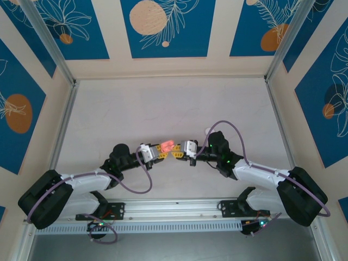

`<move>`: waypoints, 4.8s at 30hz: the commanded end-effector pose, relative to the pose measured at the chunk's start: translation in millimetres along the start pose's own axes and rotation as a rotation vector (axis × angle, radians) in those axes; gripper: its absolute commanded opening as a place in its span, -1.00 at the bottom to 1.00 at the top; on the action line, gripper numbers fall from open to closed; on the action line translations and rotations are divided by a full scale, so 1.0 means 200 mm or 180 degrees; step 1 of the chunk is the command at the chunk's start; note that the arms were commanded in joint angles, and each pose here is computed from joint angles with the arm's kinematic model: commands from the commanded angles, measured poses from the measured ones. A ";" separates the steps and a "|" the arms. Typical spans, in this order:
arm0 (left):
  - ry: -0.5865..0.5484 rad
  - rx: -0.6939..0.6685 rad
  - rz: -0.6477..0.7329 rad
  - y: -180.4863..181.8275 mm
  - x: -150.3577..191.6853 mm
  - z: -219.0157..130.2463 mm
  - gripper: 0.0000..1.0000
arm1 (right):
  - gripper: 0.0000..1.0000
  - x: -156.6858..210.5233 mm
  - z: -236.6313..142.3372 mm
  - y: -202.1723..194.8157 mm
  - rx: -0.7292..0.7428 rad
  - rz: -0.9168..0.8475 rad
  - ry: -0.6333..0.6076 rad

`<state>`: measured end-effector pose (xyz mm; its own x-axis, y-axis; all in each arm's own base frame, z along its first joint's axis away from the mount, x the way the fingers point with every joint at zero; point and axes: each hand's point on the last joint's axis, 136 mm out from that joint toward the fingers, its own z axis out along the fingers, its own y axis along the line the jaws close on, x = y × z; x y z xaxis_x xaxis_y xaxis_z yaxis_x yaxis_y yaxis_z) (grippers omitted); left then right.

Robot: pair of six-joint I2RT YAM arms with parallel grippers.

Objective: Insert the wireless bluetooth earbuds into the charging case

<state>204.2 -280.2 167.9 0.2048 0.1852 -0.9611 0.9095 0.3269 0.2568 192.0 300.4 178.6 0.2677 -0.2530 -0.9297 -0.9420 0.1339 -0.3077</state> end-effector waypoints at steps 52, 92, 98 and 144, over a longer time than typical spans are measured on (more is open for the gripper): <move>-0.0143 0.0072 0.0165 -0.01 -0.10 0.00 -0.78 | -0.65 -0.09 -0.03 -0.07 -0.0052 0.0128 -0.0147; 0.0036 -0.0096 -0.0048 -0.01 0.08 0.00 -0.77 | -0.14 0.04 -0.40 -0.56 0.1495 0.3022 0.0564; 0.0079 -0.0099 -0.0088 -0.01 0.10 0.00 -0.77 | -0.10 0.24 -0.43 -0.59 0.1622 0.3912 0.1099; 0.0333 -0.0204 -0.0039 0.00 0.13 -0.06 -0.78 | 0.08 0.97 -0.06 -0.36 0.0758 0.4572 0.3672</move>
<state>207.8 -264.6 144.7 0.1375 0.2681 -0.9535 0.8871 0.3948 0.2390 328.9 237.4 27.0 -0.9625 -0.2712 -0.0081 -0.2543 0.8913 0.3753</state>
